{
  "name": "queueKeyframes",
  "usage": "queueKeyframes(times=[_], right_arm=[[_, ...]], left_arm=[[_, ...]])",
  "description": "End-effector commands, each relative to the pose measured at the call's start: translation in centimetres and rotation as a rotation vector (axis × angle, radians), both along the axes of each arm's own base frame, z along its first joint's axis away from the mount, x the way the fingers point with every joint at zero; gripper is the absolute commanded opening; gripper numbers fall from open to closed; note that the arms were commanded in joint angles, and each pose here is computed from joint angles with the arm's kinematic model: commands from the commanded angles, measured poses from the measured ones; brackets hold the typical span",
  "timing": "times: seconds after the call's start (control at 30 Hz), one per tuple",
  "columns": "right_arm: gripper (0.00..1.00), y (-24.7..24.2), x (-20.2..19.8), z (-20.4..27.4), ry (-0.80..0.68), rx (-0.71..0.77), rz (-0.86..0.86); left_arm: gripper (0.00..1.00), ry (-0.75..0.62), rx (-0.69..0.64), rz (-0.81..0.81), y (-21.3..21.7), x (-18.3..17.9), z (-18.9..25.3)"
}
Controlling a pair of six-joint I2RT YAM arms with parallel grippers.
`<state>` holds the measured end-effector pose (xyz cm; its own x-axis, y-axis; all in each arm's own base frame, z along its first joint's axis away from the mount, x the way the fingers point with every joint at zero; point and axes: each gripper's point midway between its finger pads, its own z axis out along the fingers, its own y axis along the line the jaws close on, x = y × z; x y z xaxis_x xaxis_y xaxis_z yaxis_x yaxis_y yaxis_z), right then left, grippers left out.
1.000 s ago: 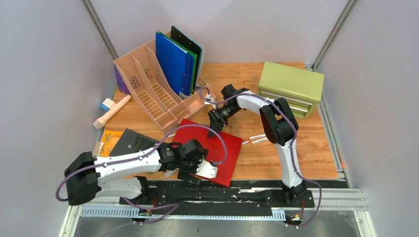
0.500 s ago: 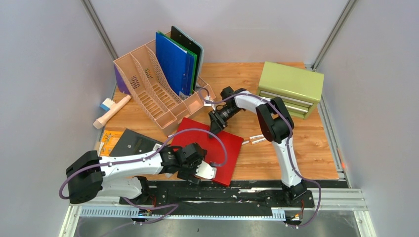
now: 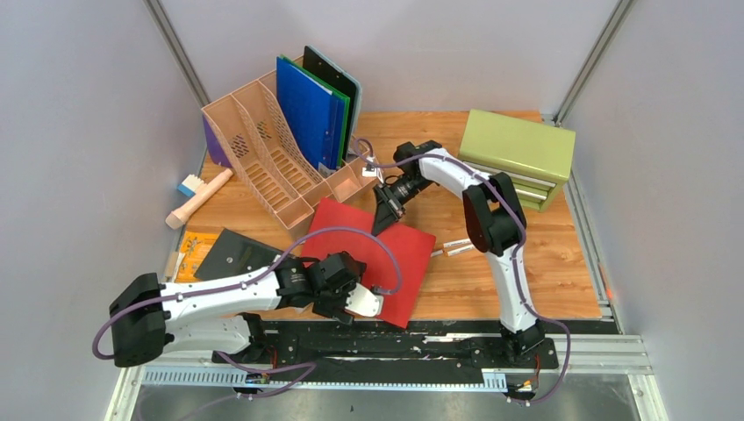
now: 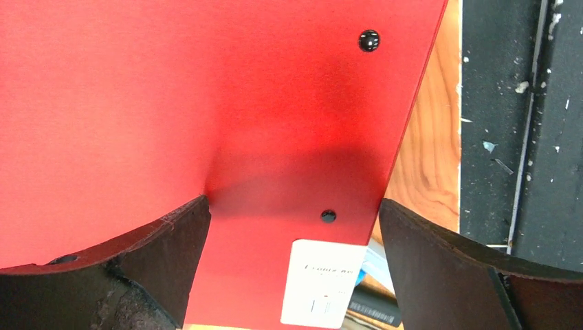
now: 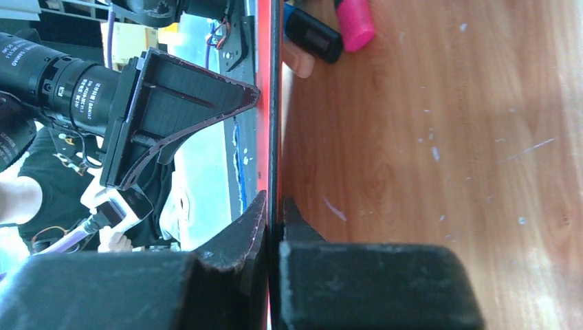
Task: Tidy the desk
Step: Pick up the folder from the center of the board.
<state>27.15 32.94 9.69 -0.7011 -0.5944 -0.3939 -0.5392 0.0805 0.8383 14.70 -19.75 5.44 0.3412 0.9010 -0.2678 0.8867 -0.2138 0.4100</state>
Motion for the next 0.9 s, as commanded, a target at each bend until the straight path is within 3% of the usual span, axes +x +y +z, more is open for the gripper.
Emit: queueKeyframes(times=[0.0, 0.3, 0.5, 0.7, 0.87], right_arm=[[0.00, 0.0, -0.6, 6.7, -0.181, 0.077, 0.045], [0.00, -3.5, -1.1, 11.5, -0.386, -0.022, 0.034], [0.00, -5.1, -0.6, 15.3, -0.485, -0.008, -0.019], [0.00, -5.4, -1.4, 20.1, -0.586, 0.052, -0.055], [0.00, -6.1, -1.6, 21.5, -0.721, -0.011, -0.068]], left_arm=[[1.00, -0.061, -0.120, -0.019, -2.1, 1.0, 5.1], [1.00, -0.050, -0.207, -0.030, -4.5, 1.5, 13.2], [1.00, -0.013, -0.402, 0.032, -5.9, 3.5, 22.4], [1.00, 0.025, -0.609, 0.095, -4.7, 5.8, 30.6], [1.00, 0.065, -0.727, 0.188, -2.2, 8.8, 33.4]])
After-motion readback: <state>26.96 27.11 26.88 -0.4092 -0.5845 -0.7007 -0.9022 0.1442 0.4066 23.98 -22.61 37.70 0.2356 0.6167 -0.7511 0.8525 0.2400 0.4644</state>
